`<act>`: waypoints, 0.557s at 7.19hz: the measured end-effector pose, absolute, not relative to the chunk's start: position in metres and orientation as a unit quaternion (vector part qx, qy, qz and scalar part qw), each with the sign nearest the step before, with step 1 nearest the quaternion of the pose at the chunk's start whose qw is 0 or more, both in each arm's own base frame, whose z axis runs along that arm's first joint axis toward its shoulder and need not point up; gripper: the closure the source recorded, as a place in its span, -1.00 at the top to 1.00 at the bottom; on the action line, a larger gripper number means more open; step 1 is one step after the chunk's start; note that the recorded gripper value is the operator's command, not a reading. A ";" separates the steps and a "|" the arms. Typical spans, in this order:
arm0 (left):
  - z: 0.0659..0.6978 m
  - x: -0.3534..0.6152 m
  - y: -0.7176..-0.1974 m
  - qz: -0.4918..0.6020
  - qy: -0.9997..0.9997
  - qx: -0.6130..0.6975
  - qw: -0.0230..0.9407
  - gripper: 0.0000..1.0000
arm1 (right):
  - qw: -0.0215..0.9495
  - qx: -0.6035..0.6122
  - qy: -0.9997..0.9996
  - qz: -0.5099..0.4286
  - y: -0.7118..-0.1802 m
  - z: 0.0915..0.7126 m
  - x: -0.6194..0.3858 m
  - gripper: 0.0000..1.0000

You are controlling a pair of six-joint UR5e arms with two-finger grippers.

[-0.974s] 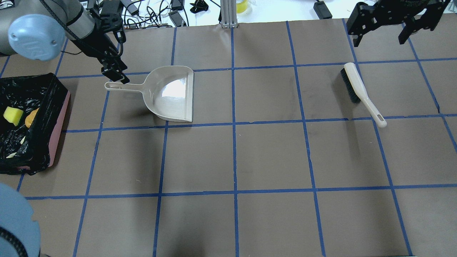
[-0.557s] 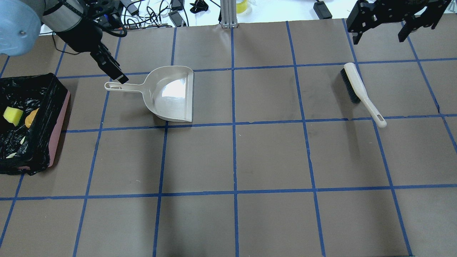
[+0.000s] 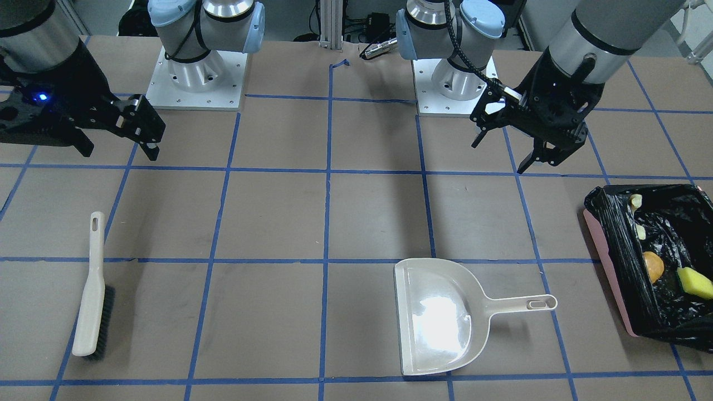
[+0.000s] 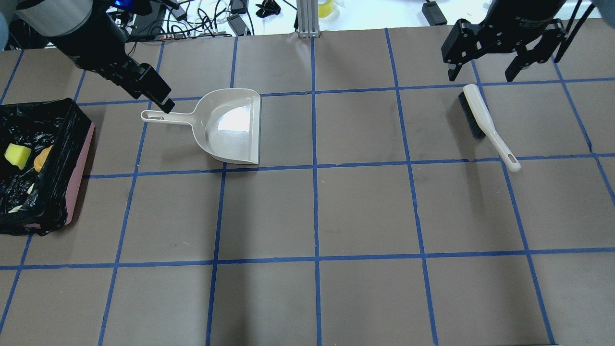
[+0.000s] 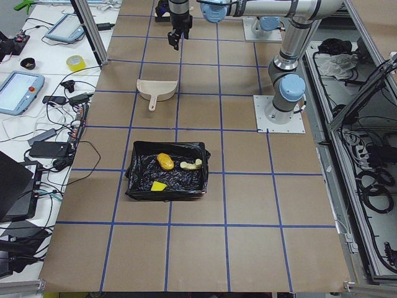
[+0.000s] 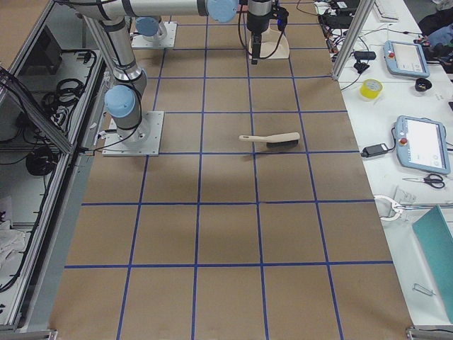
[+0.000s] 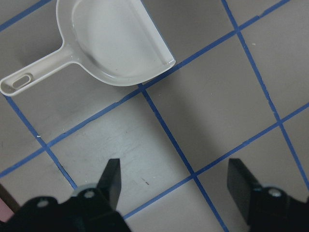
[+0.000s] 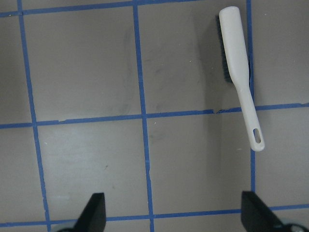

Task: Sweep and dump trash into bin

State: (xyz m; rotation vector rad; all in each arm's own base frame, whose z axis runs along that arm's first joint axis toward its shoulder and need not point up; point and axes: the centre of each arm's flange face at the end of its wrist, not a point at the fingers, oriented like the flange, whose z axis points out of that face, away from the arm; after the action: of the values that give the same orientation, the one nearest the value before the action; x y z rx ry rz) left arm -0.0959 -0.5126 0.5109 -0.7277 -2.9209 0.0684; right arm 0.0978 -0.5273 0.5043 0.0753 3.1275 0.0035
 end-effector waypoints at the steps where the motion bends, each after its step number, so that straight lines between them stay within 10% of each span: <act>1: 0.512 -0.098 -0.507 0.017 -0.977 -0.206 0.055 0.75 | 0.008 0.015 1.000 0.009 -0.525 0.489 0.109 1.00; 4: 0.504 -0.115 -0.505 0.009 -0.995 -0.101 0.018 0.92 | 0.007 -0.012 1.000 0.009 -0.519 0.475 0.137 1.00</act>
State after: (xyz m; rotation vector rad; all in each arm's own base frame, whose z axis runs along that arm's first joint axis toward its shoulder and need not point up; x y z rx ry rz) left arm -0.1150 -0.5054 0.5036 -0.3131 -3.0893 0.0286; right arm 0.1366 -0.5186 0.4751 -0.0378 3.1275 0.0282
